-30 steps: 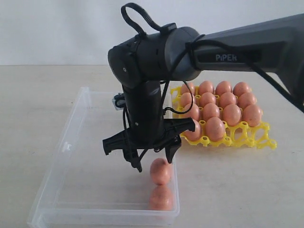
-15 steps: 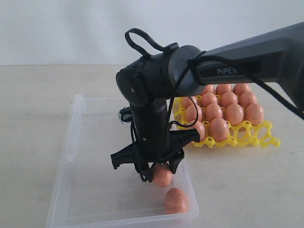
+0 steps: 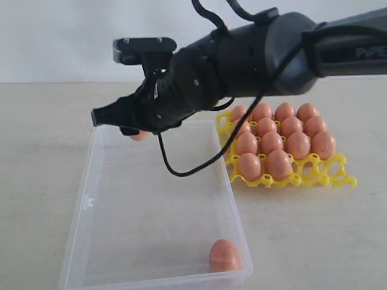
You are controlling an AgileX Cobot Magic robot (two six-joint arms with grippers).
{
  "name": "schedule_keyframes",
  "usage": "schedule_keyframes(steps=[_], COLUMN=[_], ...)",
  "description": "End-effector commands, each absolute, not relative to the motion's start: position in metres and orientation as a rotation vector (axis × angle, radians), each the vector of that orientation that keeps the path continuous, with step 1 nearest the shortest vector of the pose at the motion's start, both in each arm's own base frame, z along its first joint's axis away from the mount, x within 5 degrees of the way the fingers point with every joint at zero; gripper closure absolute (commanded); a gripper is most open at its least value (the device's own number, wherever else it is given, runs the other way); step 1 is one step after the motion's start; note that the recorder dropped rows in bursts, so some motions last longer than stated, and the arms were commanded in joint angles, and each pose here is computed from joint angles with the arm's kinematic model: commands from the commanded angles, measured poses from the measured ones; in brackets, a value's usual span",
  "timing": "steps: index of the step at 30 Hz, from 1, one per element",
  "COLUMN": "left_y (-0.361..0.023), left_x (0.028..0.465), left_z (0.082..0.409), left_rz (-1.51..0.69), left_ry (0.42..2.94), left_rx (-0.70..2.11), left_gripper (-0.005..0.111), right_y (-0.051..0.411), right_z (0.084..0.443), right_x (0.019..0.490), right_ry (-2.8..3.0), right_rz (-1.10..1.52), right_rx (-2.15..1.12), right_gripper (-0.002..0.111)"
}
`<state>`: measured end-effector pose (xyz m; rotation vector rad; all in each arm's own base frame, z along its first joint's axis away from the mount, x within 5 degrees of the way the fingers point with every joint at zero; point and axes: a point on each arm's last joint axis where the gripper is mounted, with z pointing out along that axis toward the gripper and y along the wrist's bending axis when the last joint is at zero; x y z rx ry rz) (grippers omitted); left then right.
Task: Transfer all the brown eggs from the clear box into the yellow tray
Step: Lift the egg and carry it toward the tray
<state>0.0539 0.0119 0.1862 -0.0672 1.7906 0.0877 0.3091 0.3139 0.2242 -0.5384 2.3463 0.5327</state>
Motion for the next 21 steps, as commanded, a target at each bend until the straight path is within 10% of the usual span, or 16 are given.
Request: schedule_keyframes(steps=[1,10,14,21], left_y=[0.012,0.012,0.012,0.012], left_x=[0.054,0.054,0.054,0.054], left_z=[0.185,0.185,0.185,0.185], left_rz=[0.09,0.09,0.09,0.09], left_ry=[1.79,1.79,1.79,1.79], left_rx=[-0.061,-0.061,-0.061,-0.061], left_gripper=[0.111,0.111,0.111,0.111], right_y=[0.287,0.006,-0.015,-0.004], right_z=[0.246,0.206,0.208,0.191], right_x=[0.274,0.299,0.291,0.283], right_ry=[1.834,1.483,1.74,1.952], right_rz=[0.838,0.352,0.753,0.781], right_rx=[-0.407,0.7,-0.148,-0.306], right_gripper=[0.109,0.109,0.109,0.109])
